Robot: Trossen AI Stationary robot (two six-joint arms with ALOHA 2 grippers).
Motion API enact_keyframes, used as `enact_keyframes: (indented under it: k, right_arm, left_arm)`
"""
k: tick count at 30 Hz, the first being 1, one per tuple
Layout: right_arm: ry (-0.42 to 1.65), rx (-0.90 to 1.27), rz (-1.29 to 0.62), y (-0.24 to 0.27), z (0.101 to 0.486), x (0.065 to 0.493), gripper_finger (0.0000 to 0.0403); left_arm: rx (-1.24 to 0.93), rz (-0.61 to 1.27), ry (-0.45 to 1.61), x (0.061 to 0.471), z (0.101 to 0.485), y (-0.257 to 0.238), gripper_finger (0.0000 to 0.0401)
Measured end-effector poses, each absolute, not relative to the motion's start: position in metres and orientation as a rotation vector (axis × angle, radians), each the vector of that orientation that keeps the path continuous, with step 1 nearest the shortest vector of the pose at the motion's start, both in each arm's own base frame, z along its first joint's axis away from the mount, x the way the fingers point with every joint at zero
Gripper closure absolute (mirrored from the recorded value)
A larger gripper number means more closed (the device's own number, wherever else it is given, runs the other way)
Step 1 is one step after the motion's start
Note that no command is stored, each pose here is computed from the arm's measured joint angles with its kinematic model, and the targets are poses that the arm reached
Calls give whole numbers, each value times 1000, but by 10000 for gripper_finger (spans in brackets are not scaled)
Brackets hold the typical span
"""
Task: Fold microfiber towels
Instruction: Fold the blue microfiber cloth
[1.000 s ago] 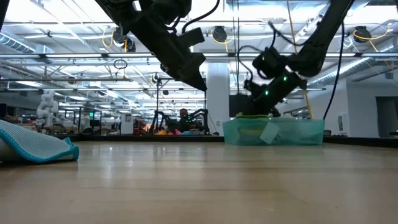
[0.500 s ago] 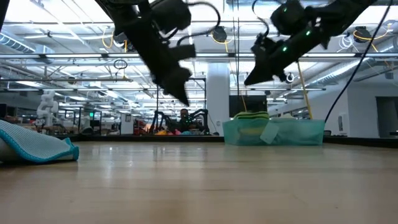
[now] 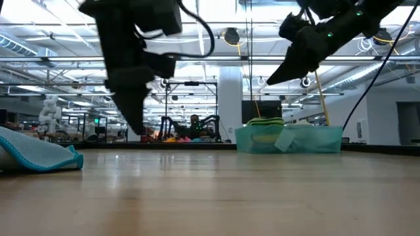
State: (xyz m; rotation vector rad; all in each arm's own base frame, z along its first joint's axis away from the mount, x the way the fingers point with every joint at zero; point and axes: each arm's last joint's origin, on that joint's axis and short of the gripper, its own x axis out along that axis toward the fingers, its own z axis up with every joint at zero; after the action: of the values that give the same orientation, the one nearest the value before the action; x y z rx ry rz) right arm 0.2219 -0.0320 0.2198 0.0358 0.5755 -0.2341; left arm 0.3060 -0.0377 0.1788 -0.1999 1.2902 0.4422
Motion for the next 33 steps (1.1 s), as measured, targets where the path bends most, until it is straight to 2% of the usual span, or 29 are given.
enact_keyframes:
  k: [4,7,11,17,20,24,33]
  right_arm:
    - [537,18,-143,-10,211,222,403]
    - [503,4,-80,4,206,221,403]
    - [432,-4,-14,19,209,223,403]
    - [351,-14,55,34,216,224,403]
    - [348,-7,85,42,216,223,403]
    - [363,-4,119,54,214,221,403]
    - [382,-32,138,83,207,216,403]
  left_arm:
    - [-170,355,1269,299,179,-81,184]
    - [-144,346,1257,288,174,-116,167]
    - [-152,320,1194,268,176,-160,177]
    - [-123,288,1073,249,165,-207,218]
    - [-69,287,1052,249,145,-221,234]
    - [28,366,1043,256,124,-226,232]
    - [47,524,1045,259,123,-223,207]
